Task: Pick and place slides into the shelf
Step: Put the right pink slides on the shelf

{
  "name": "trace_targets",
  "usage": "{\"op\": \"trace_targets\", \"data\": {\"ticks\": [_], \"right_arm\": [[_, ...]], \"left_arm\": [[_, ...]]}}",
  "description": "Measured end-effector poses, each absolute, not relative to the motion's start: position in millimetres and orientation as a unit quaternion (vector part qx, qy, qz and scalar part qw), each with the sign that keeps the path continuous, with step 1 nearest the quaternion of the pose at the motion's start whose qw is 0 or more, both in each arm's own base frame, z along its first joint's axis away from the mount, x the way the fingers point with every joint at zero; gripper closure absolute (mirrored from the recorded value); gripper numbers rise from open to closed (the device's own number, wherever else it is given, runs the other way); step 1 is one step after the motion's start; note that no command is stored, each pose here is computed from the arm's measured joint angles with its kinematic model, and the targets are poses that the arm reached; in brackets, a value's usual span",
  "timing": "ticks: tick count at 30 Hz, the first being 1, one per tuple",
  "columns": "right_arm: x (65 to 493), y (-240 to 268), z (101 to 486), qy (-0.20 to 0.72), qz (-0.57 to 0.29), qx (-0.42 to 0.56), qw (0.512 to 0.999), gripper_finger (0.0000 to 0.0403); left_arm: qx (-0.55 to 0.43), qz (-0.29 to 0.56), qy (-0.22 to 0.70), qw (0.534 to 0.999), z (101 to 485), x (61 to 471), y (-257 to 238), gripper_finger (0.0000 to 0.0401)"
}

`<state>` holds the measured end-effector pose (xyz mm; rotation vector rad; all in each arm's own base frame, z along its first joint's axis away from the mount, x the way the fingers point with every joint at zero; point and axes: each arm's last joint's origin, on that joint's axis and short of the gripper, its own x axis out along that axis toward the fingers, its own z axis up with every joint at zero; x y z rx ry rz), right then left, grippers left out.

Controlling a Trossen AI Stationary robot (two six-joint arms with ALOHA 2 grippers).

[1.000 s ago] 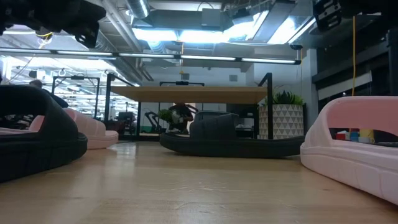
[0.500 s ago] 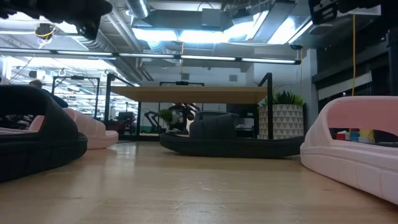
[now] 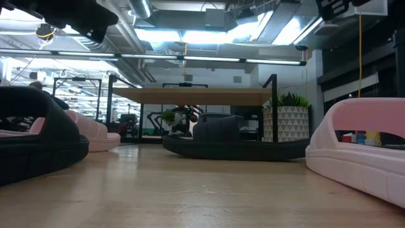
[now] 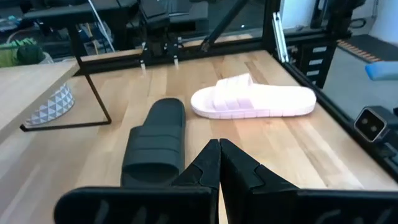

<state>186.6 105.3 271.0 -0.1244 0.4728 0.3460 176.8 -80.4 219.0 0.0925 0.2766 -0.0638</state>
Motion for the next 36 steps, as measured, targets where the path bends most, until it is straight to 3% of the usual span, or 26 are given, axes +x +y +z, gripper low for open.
{"op": "trace_targets", "data": {"ticks": [5,11,17,25,36], "right_arm": [[194.6,125.6,271.1,0.254,0.173,-0.08,0.948,0.04],[204.4,146.3,258.4,0.295,0.113,-0.066,0.947,0.04],[223.0,174.3,260.2,0.307,0.094,-0.094,0.942,0.04],[241.6,203.9,261.9,0.404,0.044,-0.073,0.911,0.04],[258.5,236.8,251.6,0.471,-0.02,-0.032,0.882,0.04]], "left_arm": [[0.048,-0.017,0.141,0.989,214.4,182.0,-82.2,0.0401],[0.061,-0.018,0.165,0.984,202.9,189.2,-86.1,0.0401],[0.063,-0.068,0.167,0.982,194.4,198.1,-94.0,0.0401],[0.093,-0.089,0.173,0.976,179.8,208.1,-102.3,0.0401],[0.105,-0.133,0.1,0.98,190.8,213.4,-107.7,0.0401]]}}
